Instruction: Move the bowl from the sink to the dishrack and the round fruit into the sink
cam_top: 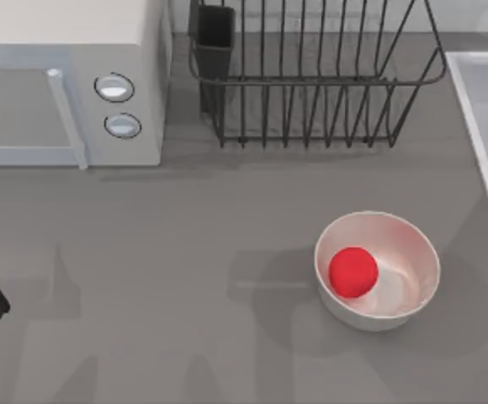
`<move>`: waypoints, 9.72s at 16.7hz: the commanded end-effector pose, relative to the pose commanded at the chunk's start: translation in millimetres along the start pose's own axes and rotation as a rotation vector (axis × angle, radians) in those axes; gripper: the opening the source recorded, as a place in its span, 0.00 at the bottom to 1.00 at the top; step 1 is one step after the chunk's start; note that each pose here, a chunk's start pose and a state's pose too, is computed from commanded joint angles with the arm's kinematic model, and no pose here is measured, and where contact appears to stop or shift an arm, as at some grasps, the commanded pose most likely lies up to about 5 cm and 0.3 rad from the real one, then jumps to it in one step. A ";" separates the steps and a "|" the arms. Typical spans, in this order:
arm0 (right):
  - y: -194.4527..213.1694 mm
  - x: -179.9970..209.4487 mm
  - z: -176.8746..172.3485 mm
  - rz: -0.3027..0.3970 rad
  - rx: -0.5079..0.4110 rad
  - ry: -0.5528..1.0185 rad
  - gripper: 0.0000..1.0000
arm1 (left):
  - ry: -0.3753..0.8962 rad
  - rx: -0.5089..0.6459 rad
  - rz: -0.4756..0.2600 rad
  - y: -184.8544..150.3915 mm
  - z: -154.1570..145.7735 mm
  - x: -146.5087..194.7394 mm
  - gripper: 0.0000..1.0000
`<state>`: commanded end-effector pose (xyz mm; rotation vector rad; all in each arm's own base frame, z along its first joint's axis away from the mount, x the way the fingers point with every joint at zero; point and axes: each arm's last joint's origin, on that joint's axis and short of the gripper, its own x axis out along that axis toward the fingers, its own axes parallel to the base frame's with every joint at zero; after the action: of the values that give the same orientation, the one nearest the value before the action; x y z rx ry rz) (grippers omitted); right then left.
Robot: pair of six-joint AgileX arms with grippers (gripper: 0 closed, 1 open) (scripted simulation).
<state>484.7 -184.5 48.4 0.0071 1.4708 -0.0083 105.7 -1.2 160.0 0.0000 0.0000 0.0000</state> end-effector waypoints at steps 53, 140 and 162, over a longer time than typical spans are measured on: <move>4.8 -330.2 -258.9 -0.030 -0.021 -0.016 0.00 | 0.000 0.000 0.000 0.0 0.0 0.0 1.00; 265.4 -274.0 -194.7 -0.039 0.077 -1.438 1.00 | 0.000 0.000 0.000 0.0 0.0 0.0 1.00; 179.5 -149.1 -367.8 0.008 -0.007 -1.471 1.00 | 0.000 0.000 0.000 0.0 0.0 0.0 1.00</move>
<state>105.7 -1.2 160.0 0.0000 0.0000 0.0000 105.7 -1.2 160.0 0.0000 0.0000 0.0000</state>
